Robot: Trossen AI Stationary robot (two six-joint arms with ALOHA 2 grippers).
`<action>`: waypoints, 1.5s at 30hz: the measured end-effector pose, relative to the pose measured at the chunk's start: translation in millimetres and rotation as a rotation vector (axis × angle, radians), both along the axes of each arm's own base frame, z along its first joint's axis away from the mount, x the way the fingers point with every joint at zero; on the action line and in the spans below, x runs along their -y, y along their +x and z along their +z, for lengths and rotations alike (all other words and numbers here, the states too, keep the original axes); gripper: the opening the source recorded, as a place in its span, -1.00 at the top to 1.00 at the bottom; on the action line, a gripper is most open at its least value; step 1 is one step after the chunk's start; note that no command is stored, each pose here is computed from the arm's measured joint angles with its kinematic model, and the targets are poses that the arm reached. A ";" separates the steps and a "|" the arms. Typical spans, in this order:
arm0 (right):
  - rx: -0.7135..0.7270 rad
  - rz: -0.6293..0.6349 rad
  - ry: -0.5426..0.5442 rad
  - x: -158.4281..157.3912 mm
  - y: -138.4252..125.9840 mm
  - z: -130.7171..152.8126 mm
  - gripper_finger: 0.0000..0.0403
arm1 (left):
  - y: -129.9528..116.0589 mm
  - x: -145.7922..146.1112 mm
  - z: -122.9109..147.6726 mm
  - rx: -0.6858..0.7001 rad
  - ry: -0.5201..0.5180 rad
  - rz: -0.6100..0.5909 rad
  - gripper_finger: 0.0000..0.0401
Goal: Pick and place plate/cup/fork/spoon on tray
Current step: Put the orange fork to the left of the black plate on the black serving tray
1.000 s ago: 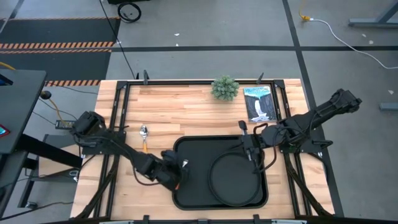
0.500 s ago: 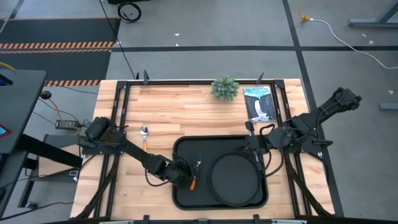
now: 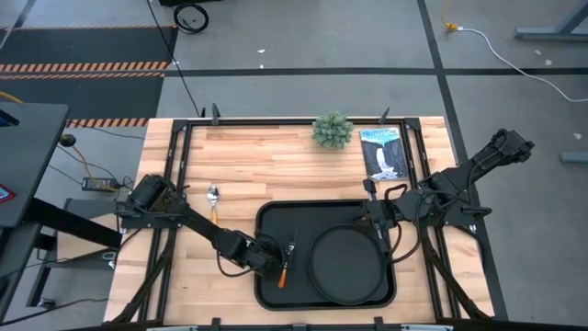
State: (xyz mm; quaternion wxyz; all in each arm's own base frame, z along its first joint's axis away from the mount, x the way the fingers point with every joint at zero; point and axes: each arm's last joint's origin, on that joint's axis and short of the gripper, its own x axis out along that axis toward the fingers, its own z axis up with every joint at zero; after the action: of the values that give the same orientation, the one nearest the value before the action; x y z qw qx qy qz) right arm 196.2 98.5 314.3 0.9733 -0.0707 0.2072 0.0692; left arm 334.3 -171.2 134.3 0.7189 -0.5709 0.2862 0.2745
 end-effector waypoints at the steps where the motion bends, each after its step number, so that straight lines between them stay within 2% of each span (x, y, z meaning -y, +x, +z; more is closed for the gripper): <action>1: 0.000 0.000 0.000 0.0 0.0 0.0 0.94 | 1.0 0.0 0.4 0.006 -0.009 -0.002 0.85; 13: 0.006 0.000 0.003 -0.2 0.3 0.6 0.94 | 3.7 -4.2 0.1 0.010 -0.006 0.015 0.82; 22: 0.006 0.001 0.003 -0.2 0.3 0.6 0.94 | 6.2 -9.0 0.3 0.010 0.012 0.011 0.42; 26: 0.006 0.001 0.003 -0.2 0.3 0.6 0.94 | 7.1 -13.8 10.2 0.020 0.056 -0.061 0.32; 29: 0.006 0.001 0.003 -0.2 0.3 0.6 0.94 | 7.2 -16.5 16.9 0.003 0.057 -0.172 0.33; 32: 0.012 0.001 0.006 -0.3 0.6 1.0 0.94 | 6.5 -16.5 15.4 -0.034 0.089 -0.363 0.37; 39: 0.018 0.001 0.010 -0.5 0.8 1.7 0.94 | 0.8 -5.8 14.4 -0.019 0.298 -0.842 0.44; 42: 0.020 0.001 0.011 -0.5 0.9 1.9 0.94 | -2.6 0.6 13.6 -0.001 0.384 -0.973 0.45; 45: 0.030 0.001 0.017 -0.8 1.4 2.8 0.94 | -4.9 5.2 13.4 0.015 0.447 -1.055 0.45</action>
State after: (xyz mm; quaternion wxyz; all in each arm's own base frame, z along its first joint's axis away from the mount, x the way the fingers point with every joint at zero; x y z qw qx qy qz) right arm 197.6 99.2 317.1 0.9768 -0.0638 0.1920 0.0703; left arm 329.4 -176.4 147.7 0.8637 -0.1870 0.4625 -0.0715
